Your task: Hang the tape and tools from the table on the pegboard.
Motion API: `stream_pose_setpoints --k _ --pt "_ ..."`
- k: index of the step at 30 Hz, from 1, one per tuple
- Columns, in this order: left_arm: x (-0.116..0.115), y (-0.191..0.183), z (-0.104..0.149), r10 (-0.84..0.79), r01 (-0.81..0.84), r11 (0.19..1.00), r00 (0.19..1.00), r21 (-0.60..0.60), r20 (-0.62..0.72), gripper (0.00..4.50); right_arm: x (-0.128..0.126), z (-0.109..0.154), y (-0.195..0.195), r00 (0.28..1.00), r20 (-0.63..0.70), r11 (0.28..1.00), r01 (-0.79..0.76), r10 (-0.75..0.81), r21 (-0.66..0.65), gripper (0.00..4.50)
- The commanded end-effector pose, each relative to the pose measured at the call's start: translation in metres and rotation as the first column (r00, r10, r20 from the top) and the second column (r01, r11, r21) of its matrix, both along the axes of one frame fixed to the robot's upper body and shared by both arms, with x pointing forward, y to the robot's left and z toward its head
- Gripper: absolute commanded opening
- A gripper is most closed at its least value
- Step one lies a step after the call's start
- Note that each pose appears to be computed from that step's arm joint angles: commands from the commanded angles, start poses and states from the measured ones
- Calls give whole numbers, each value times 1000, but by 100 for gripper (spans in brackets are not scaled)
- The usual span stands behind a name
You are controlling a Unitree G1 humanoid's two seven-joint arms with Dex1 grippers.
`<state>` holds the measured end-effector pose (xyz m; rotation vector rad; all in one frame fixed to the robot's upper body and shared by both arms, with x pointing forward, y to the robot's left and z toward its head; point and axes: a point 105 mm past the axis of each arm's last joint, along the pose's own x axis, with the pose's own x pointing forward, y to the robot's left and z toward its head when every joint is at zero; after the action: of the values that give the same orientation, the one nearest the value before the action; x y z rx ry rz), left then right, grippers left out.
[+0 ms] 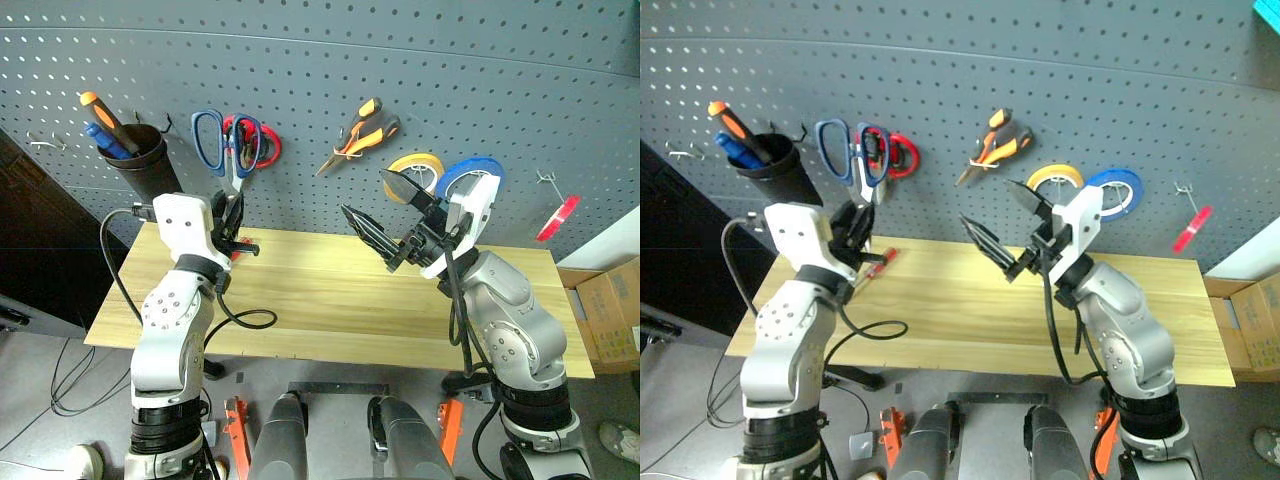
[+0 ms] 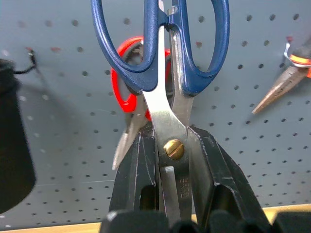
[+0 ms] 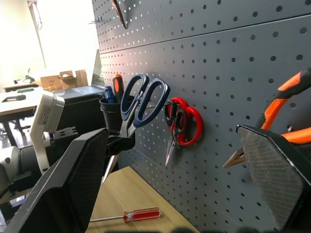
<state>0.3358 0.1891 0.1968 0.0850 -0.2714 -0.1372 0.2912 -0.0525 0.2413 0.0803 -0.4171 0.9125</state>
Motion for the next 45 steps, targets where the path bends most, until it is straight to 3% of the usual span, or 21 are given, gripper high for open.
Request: stream_pose_setpoints --k 1,10,19,20,22,30,37,45 --pt "-5 -1 9 -17 18 1000 999 -17 40 54 -9 11 -2 999 53 1000 3 -4 15 450" --pt "8 -2 -19 -58 53 997 994 -58 -95 54 -8 11 -2 999 50 1000 17 -18 9 450" --pt "24 -9 -16 -128 123 991 987 -56 -96 54 -9 11 -2 998 52 1000 22 -22 7 450" --pt "25 -9 -14 -132 127 990 987 -63 -91 125 -9 11 -2 998 52 1000 22 -23 7 450" --pt "26 -9 -12 -141 135 988 987 -76 -82 173 -9 11 -2 998 53 1000 23 -24 7 450" --pt "25 -7 -10 -118 113 991 991 -77 -63 449 -11 11 -2 998 53 1000 24 -24 5 450" --pt "7 10 -40 -60 54 998 984 -43 -170 449 -15 7 -1 999 44 1000 9 -9 -13 450" --pt "-12 55 -87 120 -83 989 934 121 -337 449 -28 -18 22 992 -43 984 -127 123 -126 450"
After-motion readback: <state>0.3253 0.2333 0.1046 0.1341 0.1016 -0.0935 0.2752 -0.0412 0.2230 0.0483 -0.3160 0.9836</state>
